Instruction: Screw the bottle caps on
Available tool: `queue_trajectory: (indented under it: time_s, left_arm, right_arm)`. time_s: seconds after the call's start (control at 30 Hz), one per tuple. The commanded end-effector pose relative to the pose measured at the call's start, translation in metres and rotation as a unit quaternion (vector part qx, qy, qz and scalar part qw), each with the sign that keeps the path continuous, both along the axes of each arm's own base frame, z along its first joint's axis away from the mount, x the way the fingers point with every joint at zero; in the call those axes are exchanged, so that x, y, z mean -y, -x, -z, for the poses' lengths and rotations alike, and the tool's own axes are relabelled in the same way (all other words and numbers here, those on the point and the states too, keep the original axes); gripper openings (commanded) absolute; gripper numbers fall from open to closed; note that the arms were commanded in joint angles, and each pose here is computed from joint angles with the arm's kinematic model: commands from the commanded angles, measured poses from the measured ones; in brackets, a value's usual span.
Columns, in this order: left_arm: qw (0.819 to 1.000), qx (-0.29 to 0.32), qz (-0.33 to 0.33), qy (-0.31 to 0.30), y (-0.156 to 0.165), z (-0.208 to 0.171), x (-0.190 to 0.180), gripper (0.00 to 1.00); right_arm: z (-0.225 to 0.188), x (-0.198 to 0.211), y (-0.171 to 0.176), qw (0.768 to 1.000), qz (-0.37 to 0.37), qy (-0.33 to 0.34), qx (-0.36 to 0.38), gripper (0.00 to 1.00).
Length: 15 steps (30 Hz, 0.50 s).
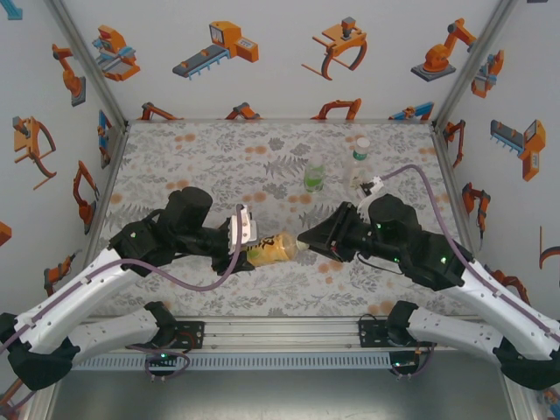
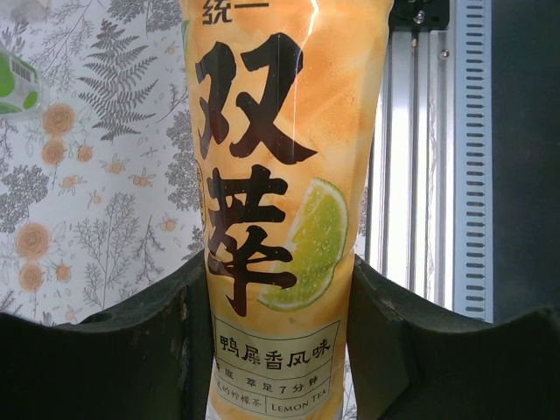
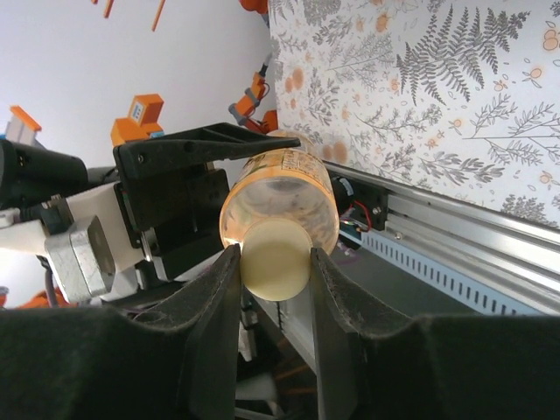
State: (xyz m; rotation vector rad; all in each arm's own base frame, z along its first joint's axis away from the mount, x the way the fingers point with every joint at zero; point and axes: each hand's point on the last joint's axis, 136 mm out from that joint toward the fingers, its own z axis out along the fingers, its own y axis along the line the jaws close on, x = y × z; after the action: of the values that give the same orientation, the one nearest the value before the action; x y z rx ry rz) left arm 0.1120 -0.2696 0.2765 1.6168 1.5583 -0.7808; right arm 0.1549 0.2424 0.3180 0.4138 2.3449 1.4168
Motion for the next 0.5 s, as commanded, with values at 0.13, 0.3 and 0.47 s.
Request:
queue_trajectory:
  time_s: [0.13, 0.3, 0.47]
  left_arm:
    - [0.998, 0.034, 0.029, 0.043, 0.006, -0.022, 0.005, 0.00]
    - [0.998, 0.036, 0.025, 0.043, 0.006, -0.022, 0.004, 0.30]
    - [0.998, 0.038, 0.019, 0.044, 0.005, -0.024, 0.003, 0.73]
  right_arm:
    - [0.002, 0.000, -0.010, 0.999, 0.033, -0.007, -0.011, 0.00]
    - [-0.004, 0.005, -0.011, 0.999, 0.024, 0.025, 0.017, 0.00]
    - [-0.003, 0.012, -0.015, 0.996, 0.020, 0.080, 0.042, 0.00]
